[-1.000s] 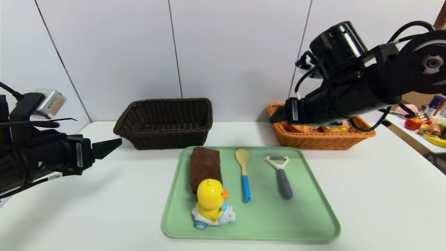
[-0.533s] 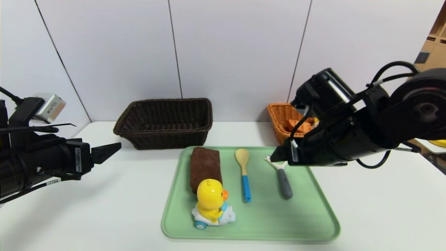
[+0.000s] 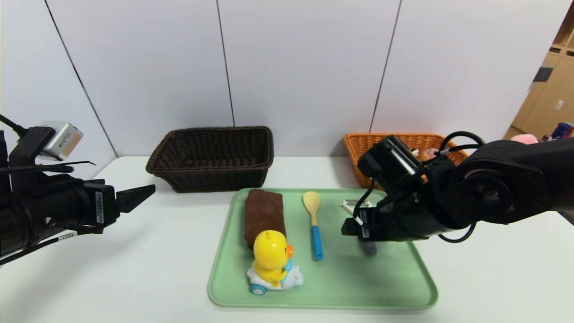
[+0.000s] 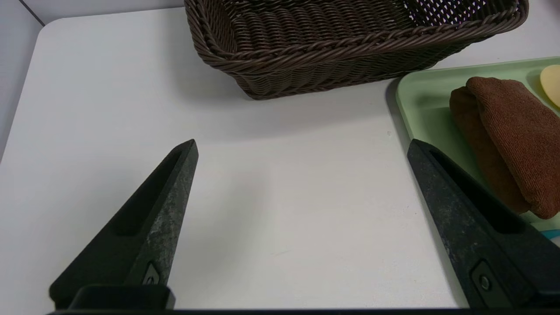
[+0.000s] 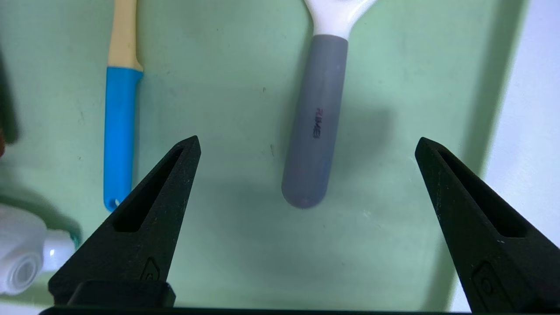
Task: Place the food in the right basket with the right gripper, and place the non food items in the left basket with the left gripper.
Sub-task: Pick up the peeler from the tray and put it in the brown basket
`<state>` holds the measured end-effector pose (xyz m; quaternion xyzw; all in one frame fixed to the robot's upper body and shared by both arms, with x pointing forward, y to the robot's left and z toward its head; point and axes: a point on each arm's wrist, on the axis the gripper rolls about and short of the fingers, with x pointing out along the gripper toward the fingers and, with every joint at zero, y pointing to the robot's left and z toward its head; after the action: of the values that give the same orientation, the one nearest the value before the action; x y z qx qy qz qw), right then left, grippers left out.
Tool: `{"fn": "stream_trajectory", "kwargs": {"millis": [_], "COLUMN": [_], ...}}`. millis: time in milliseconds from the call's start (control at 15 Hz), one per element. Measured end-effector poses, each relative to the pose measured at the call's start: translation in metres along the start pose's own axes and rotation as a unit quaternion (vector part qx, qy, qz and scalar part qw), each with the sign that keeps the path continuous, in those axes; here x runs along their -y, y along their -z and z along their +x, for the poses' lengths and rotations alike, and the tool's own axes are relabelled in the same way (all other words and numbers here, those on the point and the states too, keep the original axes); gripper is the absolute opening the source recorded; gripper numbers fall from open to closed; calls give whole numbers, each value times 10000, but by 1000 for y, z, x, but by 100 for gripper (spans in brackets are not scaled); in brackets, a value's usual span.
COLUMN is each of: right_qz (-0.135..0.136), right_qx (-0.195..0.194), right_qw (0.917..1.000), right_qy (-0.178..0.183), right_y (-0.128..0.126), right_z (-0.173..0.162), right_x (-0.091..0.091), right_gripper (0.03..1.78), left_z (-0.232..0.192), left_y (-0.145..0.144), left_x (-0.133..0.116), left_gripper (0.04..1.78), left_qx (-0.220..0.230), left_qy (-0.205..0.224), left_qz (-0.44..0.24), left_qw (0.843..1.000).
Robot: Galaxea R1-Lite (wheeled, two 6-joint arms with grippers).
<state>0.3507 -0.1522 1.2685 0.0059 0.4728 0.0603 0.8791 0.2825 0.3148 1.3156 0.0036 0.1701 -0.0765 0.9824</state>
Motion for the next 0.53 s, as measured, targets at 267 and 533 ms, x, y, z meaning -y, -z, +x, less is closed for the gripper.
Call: {"fn": "stream_trajectory", "kwargs": {"millis": [267,533], "right_qz": [-17,-49], "right_qx": [-96,4], "right_qw": [9999,10000], "right_qy": [70,23], "right_y": [7,9], "right_z": [19,28], "right_x": [-1,-2], "right_gripper": [169,170], "left_z": [0,0], "left_y": [1,2], "left_x": [0,0], "left_gripper": [169,169], "left_qx": [-13,-41], "left_qy": [-1,-1], "left_qz": [-6,-14], "left_qw": [10000,10000]}}
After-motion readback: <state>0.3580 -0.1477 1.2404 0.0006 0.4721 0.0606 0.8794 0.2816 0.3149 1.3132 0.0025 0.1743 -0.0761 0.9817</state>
